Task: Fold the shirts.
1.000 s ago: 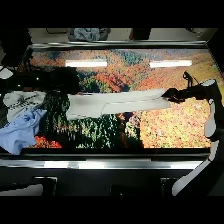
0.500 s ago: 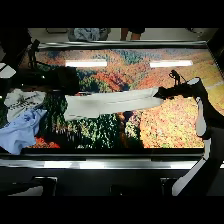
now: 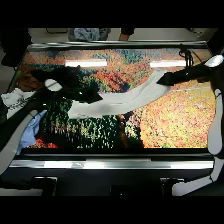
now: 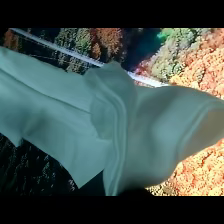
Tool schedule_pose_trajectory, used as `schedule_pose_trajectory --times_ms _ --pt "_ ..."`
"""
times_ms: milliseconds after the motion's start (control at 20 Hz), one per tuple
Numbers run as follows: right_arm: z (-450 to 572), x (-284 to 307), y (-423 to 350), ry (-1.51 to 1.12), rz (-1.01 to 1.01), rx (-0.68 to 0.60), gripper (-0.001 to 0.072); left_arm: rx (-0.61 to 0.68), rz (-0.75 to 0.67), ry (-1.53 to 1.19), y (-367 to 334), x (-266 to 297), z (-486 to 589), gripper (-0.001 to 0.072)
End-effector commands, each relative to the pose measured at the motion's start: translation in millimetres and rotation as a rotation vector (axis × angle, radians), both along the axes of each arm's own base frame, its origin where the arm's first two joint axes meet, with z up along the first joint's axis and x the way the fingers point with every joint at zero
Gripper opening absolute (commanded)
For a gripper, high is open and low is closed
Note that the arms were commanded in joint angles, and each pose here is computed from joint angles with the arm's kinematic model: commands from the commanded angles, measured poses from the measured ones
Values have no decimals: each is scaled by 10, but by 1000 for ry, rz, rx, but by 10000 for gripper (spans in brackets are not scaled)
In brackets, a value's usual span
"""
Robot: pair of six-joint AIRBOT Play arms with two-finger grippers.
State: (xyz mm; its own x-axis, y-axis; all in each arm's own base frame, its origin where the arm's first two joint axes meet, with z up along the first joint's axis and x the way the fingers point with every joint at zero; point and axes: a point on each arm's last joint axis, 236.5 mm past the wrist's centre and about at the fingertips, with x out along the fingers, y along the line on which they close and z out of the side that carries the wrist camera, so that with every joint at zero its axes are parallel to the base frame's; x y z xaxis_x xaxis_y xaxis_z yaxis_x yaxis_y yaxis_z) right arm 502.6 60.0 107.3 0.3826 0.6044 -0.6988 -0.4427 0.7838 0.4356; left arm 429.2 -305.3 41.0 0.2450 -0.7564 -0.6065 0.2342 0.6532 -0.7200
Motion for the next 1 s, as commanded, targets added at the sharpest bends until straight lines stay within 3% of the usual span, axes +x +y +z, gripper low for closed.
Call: schedule_pose_trajectory --times_ms 0,200,500,650,750,950 --pt "618 -431 190 -74 61 -81 50 -121 31 93 -700 -89 -280 36" --pt "953 -863 265 -103 95 -197 51 -197 18 152 -1238 -148 -416 36" --pt "1171 -1054 510 -147 131 -200 52 -408 10 374 -2119 -383 -606 35" --pt "1136 -973 452 -143 91 -213 52 -427 8 375 -2203 -335 -658 33" --pt "1055 -916 448 -126 90 -211 51 -393 -42 295 -2017 -242 -553 31" --pt "735 -751 745 -76 145 -193 51 -96 -106 56 -1094 -3 -144 31"
